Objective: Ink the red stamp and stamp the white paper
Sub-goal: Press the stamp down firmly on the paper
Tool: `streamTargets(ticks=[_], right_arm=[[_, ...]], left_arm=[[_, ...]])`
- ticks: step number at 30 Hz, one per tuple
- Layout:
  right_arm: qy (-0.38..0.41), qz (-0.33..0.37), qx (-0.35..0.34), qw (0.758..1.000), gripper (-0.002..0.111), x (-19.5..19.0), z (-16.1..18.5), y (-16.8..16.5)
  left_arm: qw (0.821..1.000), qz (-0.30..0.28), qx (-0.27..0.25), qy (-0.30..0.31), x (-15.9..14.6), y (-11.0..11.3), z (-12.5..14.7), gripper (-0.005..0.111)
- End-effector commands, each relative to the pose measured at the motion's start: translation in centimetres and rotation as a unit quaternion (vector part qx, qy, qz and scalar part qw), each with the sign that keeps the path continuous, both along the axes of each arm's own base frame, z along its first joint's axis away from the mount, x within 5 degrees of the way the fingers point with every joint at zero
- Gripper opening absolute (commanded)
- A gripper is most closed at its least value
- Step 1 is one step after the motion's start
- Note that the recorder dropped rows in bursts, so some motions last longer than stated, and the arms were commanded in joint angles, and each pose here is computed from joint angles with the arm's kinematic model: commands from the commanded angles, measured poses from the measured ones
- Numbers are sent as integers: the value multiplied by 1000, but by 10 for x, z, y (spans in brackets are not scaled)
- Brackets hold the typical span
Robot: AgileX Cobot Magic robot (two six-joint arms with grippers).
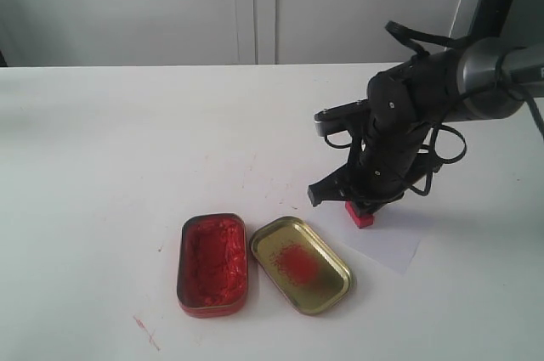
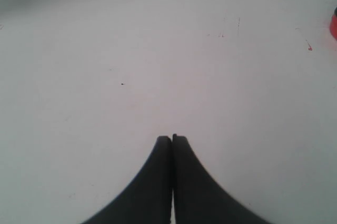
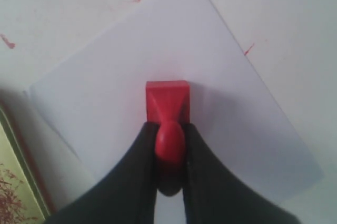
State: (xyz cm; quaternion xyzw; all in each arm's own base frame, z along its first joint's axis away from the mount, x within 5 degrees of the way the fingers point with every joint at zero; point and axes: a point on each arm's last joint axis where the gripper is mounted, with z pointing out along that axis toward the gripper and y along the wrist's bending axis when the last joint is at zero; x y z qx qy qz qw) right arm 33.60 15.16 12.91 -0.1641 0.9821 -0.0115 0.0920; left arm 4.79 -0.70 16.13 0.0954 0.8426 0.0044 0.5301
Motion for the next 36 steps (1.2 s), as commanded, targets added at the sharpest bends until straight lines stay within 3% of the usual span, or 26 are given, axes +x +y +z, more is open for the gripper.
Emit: streamTargets(ticks=[1, 11, 36], right_arm=[[97, 2, -48, 994, 0, -21, -50, -11], [77, 4, -38, 996, 0, -19, -35, -11], [6, 106, -18, 994, 0, -13, -3, -7]], left_arm=[[1000, -2, -2, 4, 0, 0, -3, 0], [1000, -2, -2, 4, 0, 0, -3, 0], [1000, -2, -2, 4, 0, 0, -3, 0]])
